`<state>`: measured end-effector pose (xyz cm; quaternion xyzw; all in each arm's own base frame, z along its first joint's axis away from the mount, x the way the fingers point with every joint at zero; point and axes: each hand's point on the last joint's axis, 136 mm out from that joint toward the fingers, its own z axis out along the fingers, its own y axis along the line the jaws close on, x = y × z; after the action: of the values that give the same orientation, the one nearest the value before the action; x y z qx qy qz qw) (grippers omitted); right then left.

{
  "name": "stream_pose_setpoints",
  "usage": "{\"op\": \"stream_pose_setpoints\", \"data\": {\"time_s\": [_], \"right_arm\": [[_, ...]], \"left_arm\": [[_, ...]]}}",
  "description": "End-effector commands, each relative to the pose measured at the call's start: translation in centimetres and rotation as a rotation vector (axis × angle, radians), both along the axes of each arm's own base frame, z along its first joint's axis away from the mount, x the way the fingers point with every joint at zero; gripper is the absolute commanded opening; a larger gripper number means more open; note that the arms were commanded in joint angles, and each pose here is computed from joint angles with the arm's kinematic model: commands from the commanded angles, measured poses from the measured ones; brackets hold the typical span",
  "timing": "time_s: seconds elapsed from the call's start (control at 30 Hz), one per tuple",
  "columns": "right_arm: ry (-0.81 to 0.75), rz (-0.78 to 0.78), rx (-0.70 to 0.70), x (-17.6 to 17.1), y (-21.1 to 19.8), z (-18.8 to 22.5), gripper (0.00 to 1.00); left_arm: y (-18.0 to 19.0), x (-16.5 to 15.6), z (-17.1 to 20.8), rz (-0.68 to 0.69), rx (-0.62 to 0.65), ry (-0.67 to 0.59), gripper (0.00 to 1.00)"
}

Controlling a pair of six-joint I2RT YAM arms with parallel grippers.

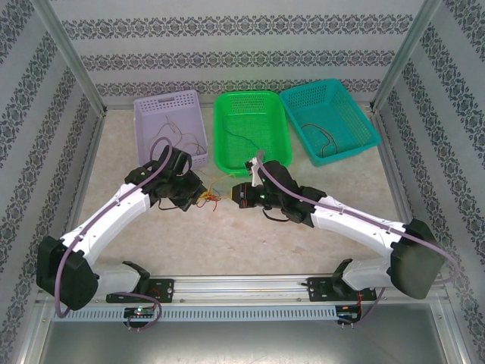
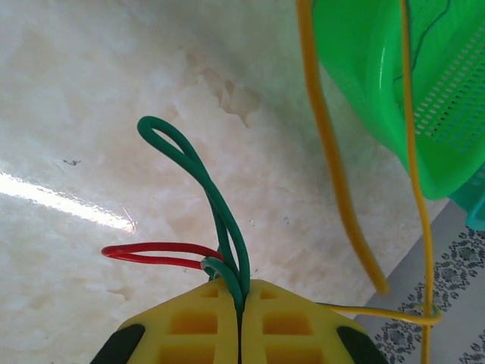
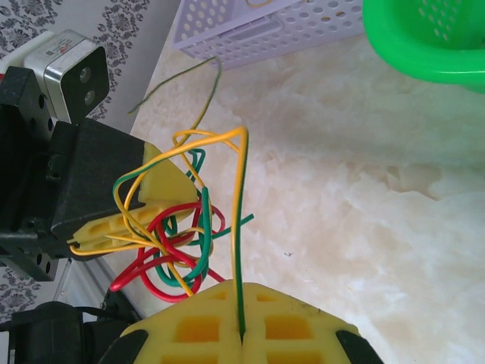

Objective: Untangle the cables

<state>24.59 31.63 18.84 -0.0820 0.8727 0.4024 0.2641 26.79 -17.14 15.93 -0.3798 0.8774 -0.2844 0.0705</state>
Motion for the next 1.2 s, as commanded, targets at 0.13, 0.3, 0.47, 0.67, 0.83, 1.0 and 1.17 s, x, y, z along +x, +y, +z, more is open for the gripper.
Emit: {"op": "stream_pose_setpoints", "data": {"time_s": [0.13, 0.3, 0.47, 0.67, 0.83, 1.0, 1.17], "right_arm": [[0.030, -0.184, -0.202, 2.0, -6.3, -3.2, 0.00], [0.027, -0.135, -0.149, 2.1, -4.8, -2.5, 0.00], [0.060, -0.133, -0.170, 1.8, -5.1, -3.5, 0.00], [0.052, -0.258, -0.252, 2.2, -9.7, -4.0, 0.00], [0.013, -0.373, -0.297, 3.1, -14.8, -2.6, 0.00], [-0.015, -0.434, -0.311, 3.6, -18.1, -1.3, 0.00], [-0.015, -0.467, -0.283, 3.9, -19.9, -0.6, 0.00]], "left_arm": [[8.1, -2.2, -5.1, 0.172, 0.309, 0.168, 0.15], [7.9, -2.2, -5.7, 0.173, 0.300, 0.175, 0.06], [8.3, -2.5, -6.4, 0.153, 0.329, 0.190, 0.00], [10.0, -3.2, -6.5, 0.111, 0.440, 0.203, 0.00], [11.3, -4.1, -6.7, 0.092, 0.495, 0.222, 0.00], [11.8, -4.3, -6.7, 0.093, 0.511, 0.219, 0.00], [12.1, -4.2, -6.5, 0.092, 0.524, 0.210, 0.00]]}}
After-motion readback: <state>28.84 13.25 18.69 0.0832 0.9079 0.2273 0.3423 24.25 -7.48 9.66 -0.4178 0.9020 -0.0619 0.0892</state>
